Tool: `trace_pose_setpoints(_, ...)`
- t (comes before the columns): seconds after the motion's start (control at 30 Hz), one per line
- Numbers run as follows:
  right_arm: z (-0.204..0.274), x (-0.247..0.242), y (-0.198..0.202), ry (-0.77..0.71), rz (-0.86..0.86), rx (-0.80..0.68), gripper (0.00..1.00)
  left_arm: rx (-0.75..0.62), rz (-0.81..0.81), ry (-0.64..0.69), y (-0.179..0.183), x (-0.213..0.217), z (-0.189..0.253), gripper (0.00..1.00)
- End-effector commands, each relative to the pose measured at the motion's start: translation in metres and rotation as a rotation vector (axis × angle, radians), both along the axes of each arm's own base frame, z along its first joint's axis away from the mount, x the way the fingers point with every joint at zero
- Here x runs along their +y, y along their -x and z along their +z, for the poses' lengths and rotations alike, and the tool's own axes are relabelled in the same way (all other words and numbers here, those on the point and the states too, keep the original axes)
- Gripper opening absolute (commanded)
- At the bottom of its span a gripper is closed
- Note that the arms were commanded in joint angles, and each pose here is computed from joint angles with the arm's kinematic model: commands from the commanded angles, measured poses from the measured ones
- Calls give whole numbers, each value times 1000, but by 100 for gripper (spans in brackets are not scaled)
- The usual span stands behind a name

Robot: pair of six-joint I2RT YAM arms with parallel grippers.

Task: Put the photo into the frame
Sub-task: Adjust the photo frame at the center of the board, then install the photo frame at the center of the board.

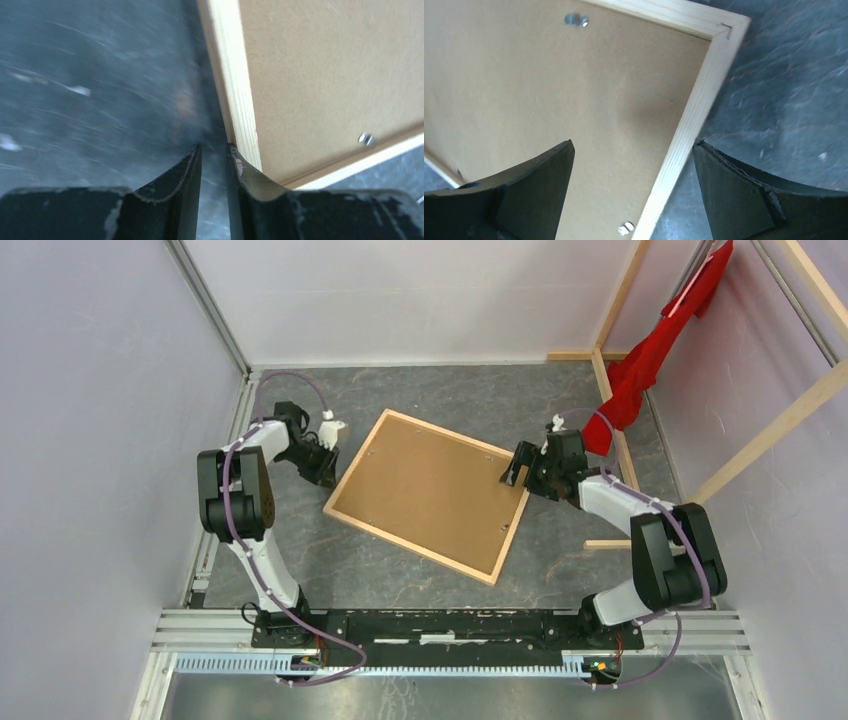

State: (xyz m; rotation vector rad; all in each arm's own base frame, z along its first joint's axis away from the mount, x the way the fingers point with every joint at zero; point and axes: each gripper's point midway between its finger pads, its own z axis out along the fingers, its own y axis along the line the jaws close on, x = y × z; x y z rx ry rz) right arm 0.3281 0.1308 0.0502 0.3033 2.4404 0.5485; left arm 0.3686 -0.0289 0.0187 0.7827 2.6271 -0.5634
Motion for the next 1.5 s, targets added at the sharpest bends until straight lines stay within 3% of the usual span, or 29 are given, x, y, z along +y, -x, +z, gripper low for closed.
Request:
trace_pose_setpoints(0.0,16,-1,-34,3,18,-59,95,129,-246,-23,82,-18,-2,32)
trace_pose_setpoints(0.13,21,-3,-54,38,32,-64,95,174,-412,-9,131,-37,9,35)
trace_pose_setpoints(0.23,22,-15,-61,110,5,-48,95,181,-451,4,145,-38,16,40)
trace_pose_setpoints(0.43,58,-51,-67,254,-119,-145,94,103,-254,68,92,-20,38,49)
trace_pose_setpoints(0.53,73,-44,-63,216,-117,-195,90,105,-152,157,67,-26,48,52)
trace_pose_setpoints(0.7,85,35,-47,14,31,-281,87,187,-68,350,57,-57,45,55)
trace_pose_setpoints(0.97,84,178,-23,-195,290,-305,81,235,-18,314,58,-55,13,43)
trace_pose_setpoints(1.07,78,218,-19,-251,354,-281,74,243,-13,320,60,-56,8,38)
trace_pose_setpoints(1.47,39,329,-6,-339,509,-194,50,269,16,295,63,-53,-13,25)
